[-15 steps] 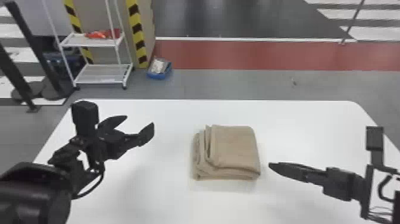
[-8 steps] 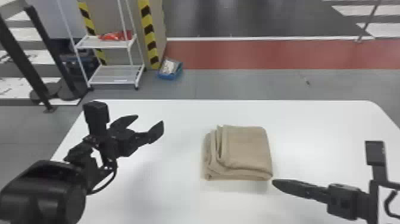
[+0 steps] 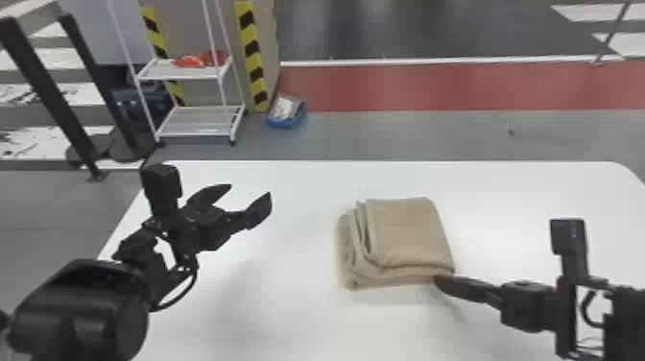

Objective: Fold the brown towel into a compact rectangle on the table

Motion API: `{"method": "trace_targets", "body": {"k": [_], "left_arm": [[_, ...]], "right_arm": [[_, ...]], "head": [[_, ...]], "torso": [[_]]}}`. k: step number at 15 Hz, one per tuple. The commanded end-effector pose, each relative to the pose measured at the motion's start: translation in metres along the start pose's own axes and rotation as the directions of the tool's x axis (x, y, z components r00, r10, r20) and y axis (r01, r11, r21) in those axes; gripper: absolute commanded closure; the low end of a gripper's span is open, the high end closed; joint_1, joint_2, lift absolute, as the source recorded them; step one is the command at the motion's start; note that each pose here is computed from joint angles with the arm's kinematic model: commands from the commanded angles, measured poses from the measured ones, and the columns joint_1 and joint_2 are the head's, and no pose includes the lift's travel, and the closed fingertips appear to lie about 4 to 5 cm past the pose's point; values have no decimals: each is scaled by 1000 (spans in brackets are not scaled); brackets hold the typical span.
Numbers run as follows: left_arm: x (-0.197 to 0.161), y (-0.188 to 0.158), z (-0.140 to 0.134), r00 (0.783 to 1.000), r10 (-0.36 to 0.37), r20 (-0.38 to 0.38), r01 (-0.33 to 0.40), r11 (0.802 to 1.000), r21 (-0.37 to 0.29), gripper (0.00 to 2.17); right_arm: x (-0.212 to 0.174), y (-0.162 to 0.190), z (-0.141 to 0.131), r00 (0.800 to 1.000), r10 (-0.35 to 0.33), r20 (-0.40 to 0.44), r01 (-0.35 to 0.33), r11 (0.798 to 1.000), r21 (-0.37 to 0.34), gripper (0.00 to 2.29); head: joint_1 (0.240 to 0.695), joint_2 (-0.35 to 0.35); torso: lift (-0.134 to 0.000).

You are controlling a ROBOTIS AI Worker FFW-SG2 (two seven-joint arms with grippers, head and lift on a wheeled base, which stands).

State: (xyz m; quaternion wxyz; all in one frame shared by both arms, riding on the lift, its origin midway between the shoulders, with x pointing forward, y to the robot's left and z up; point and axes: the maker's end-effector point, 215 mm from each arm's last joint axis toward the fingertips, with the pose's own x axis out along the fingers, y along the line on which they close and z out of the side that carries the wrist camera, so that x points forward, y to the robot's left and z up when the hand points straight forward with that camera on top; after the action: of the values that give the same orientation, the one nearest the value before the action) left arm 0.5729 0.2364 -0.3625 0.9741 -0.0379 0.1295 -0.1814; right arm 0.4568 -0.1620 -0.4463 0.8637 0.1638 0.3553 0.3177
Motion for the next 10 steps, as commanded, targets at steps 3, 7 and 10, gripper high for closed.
{"method": "trace_targets", "body": {"k": [3,7,10], "left_arm": [[1,-8,-1,1000,-18,0,18,1000,-5,90],[0,-22,-6,999,-40,-7,40,999,-4,90],[3,-26,-14,999,-41,-12,41,999,-16,90]], "right_arm": [[30,-35,73,995,-38,96,40,999,-14,1851],[46,-47,110,990,-28,136,31,999,-21,1848],[2,-54,92,975,18,222,-30,998,48,1848]], "head": [[695,74],[695,51],[695,42]], "torso": [[-124],[-124],[-124]]}}
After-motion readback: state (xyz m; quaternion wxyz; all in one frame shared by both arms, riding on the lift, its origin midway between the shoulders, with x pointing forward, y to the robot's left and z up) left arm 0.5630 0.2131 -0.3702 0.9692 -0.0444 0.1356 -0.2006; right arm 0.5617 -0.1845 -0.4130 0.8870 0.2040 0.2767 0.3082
